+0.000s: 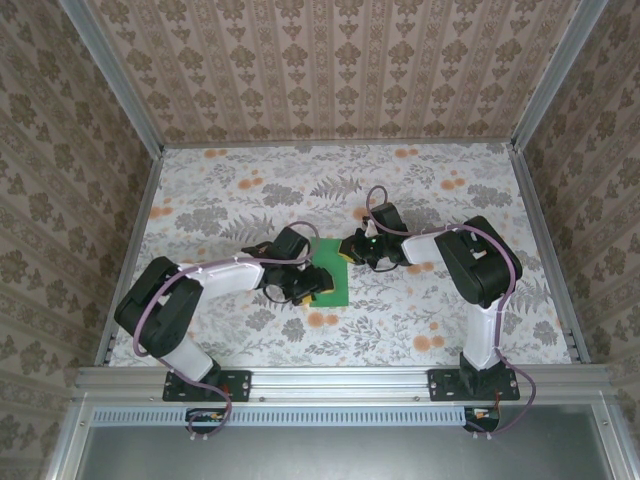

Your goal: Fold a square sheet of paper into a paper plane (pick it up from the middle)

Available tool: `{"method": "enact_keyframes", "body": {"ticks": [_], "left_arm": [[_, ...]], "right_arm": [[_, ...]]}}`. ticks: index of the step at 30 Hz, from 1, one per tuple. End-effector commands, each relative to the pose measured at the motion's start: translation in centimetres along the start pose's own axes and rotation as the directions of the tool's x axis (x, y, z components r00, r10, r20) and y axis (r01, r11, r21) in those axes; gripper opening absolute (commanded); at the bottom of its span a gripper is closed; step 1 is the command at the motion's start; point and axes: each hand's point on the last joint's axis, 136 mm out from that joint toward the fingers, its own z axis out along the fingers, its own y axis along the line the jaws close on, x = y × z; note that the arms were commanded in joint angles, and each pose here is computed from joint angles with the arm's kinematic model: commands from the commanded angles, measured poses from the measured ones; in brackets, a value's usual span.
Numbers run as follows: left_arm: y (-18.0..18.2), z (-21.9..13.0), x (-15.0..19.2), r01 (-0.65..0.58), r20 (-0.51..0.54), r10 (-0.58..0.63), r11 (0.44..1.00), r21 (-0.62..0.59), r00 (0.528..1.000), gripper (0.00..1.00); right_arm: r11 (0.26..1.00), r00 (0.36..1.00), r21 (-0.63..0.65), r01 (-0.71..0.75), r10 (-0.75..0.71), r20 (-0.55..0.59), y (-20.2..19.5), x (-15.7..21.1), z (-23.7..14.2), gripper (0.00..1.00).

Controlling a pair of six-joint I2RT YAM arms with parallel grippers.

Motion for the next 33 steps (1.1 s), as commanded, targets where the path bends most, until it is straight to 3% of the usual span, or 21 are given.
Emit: {"method": "enact_keyframes", "body": {"ticks": [1,10,19,28,33], "left_arm": [[-0.2,-0.5,-0.5,-0.017,0.019,0.016,0.999,0.044,1.000,0.57],[-2.1,-1.2,-3.1,-0.150,0.090,0.133,0.966,0.211,0.987,0.56],[-0.5,-0.3,-3.3,-0.136,0.095,0.119,0.972,0.191,0.988,0.49],[1.7,-0.1,-3.8,-0.086,0.105,0.073,0.988,0.127,0.992,0.23],[2.4,-0.1,-3.9,-0.081,0.105,0.070,0.992,0.099,0.992,0.06]], "right_arm": [[0.974,0.994,0.203,-0.105,0.109,-0.006,-7.4,1.2,0.7,0.13],[0.977,0.995,0.190,-0.097,0.102,-0.017,-7.1,1.3,0.7,0.13],[0.986,0.996,0.151,-0.076,0.082,-0.029,-6.1,1.2,0.7,0.13],[0.999,0.999,-0.009,0.037,-0.037,-0.013,-0.1,-0.1,-0.7,0.13],[0.996,0.996,-0.008,0.089,-0.089,0.027,1.6,-0.9,-2.0,0.13]]}}
